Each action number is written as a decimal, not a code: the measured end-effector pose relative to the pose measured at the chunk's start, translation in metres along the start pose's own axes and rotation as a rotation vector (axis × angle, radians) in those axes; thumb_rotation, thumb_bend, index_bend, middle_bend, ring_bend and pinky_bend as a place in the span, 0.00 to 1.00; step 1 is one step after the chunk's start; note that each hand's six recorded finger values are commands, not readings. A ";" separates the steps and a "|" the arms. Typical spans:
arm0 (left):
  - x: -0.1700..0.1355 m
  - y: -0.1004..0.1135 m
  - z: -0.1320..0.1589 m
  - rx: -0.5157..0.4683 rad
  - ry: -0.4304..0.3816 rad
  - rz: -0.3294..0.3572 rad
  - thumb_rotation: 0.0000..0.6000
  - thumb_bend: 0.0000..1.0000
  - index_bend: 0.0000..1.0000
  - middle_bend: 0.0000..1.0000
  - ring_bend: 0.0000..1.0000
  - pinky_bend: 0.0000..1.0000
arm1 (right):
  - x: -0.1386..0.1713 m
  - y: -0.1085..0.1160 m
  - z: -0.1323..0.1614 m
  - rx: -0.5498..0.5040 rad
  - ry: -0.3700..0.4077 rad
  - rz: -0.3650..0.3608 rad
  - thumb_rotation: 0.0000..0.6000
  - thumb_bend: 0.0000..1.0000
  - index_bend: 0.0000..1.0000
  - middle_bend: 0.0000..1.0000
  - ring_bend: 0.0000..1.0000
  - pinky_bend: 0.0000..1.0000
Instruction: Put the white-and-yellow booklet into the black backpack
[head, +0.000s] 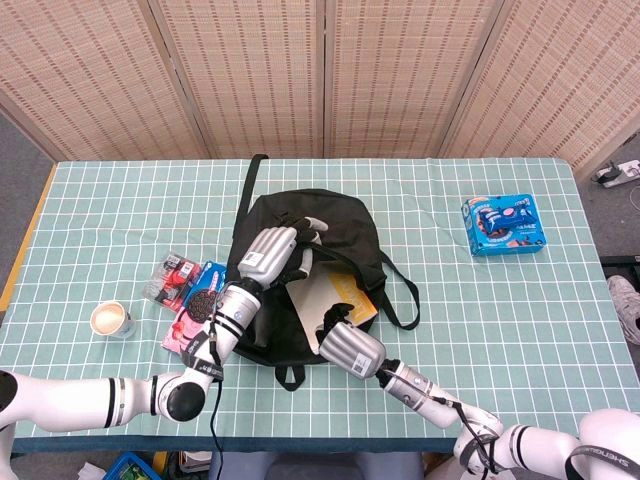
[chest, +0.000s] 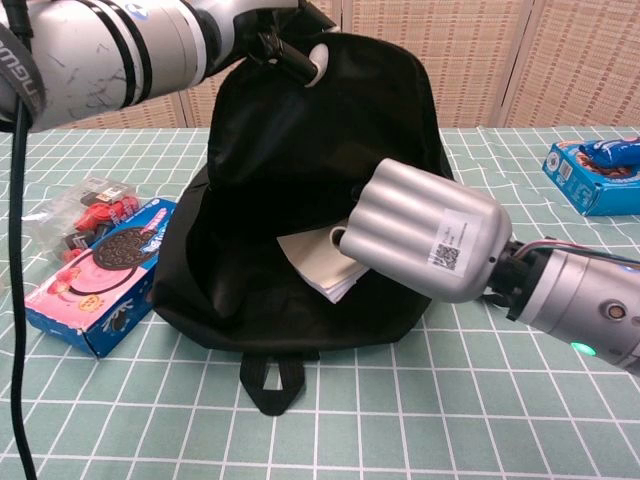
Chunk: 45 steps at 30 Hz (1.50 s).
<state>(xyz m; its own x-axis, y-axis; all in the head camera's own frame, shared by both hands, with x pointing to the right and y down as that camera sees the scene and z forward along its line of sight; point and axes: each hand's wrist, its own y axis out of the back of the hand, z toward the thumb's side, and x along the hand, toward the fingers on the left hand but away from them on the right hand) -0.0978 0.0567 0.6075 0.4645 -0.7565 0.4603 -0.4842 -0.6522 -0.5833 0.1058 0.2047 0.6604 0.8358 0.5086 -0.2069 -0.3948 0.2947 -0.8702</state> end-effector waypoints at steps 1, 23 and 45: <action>0.000 0.000 0.000 0.001 0.000 -0.001 1.00 0.71 0.67 0.25 0.20 0.11 | -0.002 0.002 -0.001 -0.003 -0.007 -0.010 1.00 0.34 1.00 0.70 0.55 0.54; -0.009 0.006 -0.008 0.016 -0.005 -0.005 1.00 0.71 0.67 0.25 0.20 0.11 | -0.021 -0.015 0.022 -0.216 -0.017 0.080 1.00 0.00 0.41 0.43 0.39 0.54; -0.015 0.022 -0.019 -0.021 0.023 -0.009 1.00 0.71 0.67 0.25 0.20 0.11 | -0.042 -0.045 -0.002 -0.352 -0.144 0.170 1.00 0.01 0.34 0.40 0.29 0.54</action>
<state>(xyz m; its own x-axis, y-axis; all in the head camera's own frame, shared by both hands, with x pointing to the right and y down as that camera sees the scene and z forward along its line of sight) -0.1291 0.0528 0.6006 0.4520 -0.7513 0.4809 -0.4959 -0.6598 -0.5646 0.0895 0.1688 0.7073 0.6982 0.6414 -0.3181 -0.3474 -0.0849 -0.9338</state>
